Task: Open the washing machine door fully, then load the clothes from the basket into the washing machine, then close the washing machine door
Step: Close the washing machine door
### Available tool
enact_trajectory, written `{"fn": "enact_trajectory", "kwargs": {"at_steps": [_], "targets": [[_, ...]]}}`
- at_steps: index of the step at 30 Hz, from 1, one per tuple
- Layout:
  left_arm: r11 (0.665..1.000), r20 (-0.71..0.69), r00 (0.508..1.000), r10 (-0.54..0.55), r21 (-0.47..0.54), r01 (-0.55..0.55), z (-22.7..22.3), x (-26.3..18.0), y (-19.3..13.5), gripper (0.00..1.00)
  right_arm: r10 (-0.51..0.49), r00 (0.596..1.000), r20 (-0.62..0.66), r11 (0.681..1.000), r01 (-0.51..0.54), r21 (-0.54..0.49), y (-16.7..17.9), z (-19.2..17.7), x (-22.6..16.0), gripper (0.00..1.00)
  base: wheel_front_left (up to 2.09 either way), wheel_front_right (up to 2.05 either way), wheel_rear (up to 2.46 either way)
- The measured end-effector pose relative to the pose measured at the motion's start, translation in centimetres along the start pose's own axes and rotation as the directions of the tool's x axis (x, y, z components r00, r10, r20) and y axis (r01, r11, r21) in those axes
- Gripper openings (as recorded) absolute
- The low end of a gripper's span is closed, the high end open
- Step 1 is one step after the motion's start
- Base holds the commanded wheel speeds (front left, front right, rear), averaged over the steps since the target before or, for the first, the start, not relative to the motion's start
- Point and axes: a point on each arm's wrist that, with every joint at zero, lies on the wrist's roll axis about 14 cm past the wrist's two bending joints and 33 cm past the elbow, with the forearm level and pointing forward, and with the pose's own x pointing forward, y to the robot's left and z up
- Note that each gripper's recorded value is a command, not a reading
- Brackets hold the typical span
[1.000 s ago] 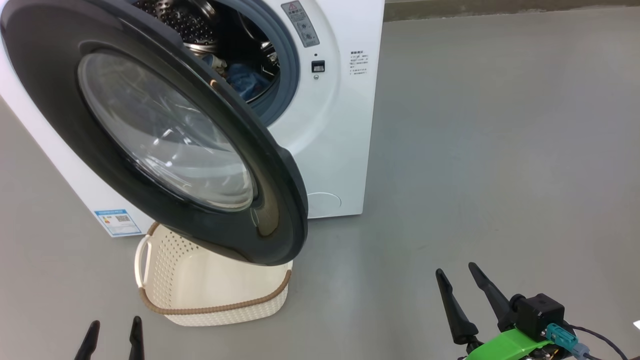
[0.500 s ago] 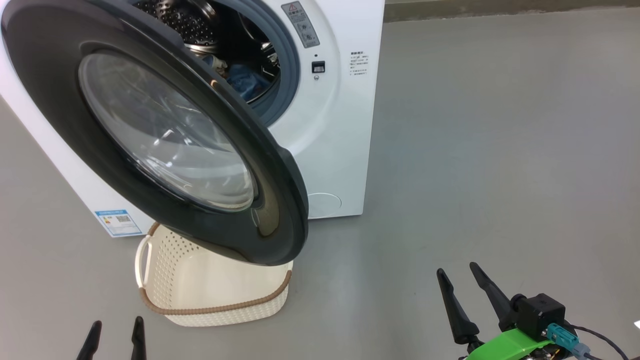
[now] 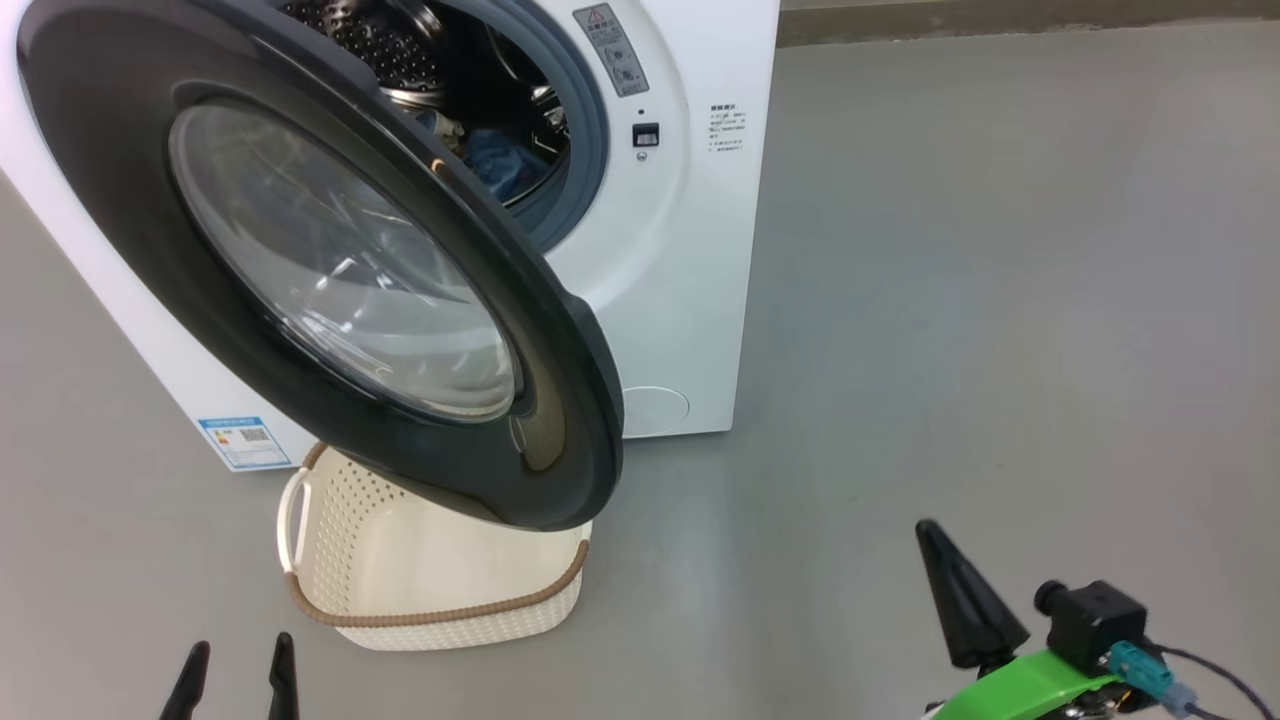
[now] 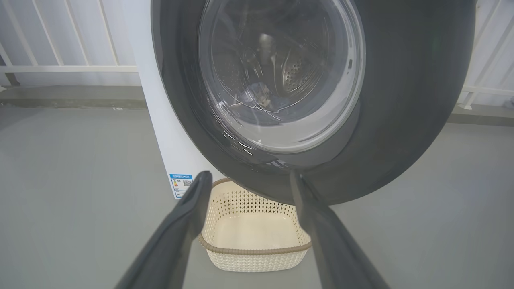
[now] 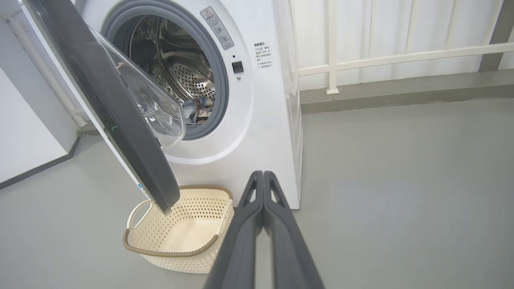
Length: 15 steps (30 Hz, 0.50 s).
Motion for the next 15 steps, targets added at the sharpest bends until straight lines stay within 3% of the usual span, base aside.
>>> {"fn": "enact_trajectory", "kwargs": {"at_steps": [5, 8, 15], "targets": [[1.0, -0.007, 1.0, 0.003, -0.001, -0.003, -0.2, 0.1, 0.0, 1.0, 0.029, 0.991, 0.128, 1.0, -0.03, 0.008, 0.9, 4.0, 0.8, 0.0, 0.0, 0.0, 0.0], [1.0, -0.007, 1.0, 0.002, -0.004, -0.002, -0.3, 0.1, -0.1, 1.0, 0.076, 0.965, 0.251, 0.997, -0.082, 0.015, 2.5, 8.0, 1.5, 0.0, 0.0, 0.0, 0.0], [1.0, 0.005, 1.0, 0.011, -0.008, -0.011, 0.1, 0.3, 0.1, 1.0, 0.29, 0.803, 0.52, 0.949, -0.31, -0.049, 9.5, 17.6, 1.3, 0.0, 0.0, 0.0, 0.0]]}}
